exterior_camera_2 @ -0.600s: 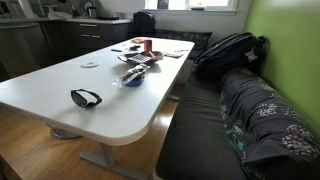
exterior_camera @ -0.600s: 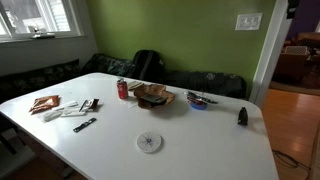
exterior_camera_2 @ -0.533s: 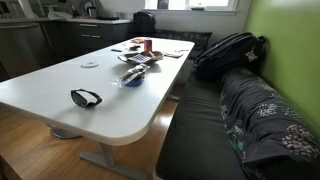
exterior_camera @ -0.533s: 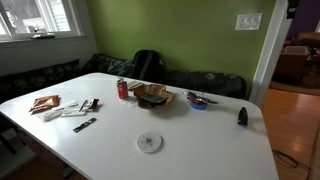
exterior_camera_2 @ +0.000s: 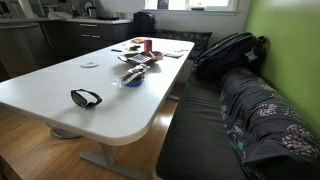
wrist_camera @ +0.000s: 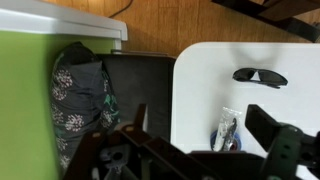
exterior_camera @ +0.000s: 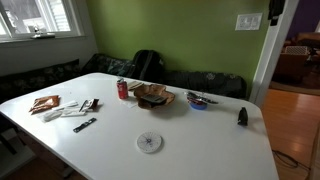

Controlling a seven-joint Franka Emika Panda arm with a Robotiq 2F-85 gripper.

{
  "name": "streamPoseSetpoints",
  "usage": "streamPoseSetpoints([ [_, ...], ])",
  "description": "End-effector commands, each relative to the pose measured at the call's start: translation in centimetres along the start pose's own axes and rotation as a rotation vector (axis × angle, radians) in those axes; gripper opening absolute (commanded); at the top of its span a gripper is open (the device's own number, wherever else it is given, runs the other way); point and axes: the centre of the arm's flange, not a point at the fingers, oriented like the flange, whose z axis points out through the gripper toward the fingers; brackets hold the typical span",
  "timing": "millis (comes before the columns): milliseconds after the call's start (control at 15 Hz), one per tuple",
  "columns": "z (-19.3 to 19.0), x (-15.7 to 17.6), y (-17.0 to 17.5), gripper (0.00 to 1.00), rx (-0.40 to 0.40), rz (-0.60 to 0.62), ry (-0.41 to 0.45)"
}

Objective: Move the wooden tray forwards

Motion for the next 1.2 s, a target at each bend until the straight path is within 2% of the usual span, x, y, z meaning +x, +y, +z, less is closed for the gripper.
streamPoseSetpoints([
  [0,3.9,8.7,-2.6,1.00,0.005,-0.203,-0.004],
  [400,9.7,21.9,-13.1,1.00,-0.003,-0.546,-0.051],
  [600,11.1,25.3,-17.2,1.00,-0.002,-0.715,-0.094],
  [667,10.7,22.5,-17.2,1.00,0.005,-0.624,-0.056],
  [800,11.4,23.5,-18.1,1.00,0.012,-0.640,-0.062],
  [1133,10.7,23.1,-17.1,1.00,0.005,-0.621,-0.052],
])
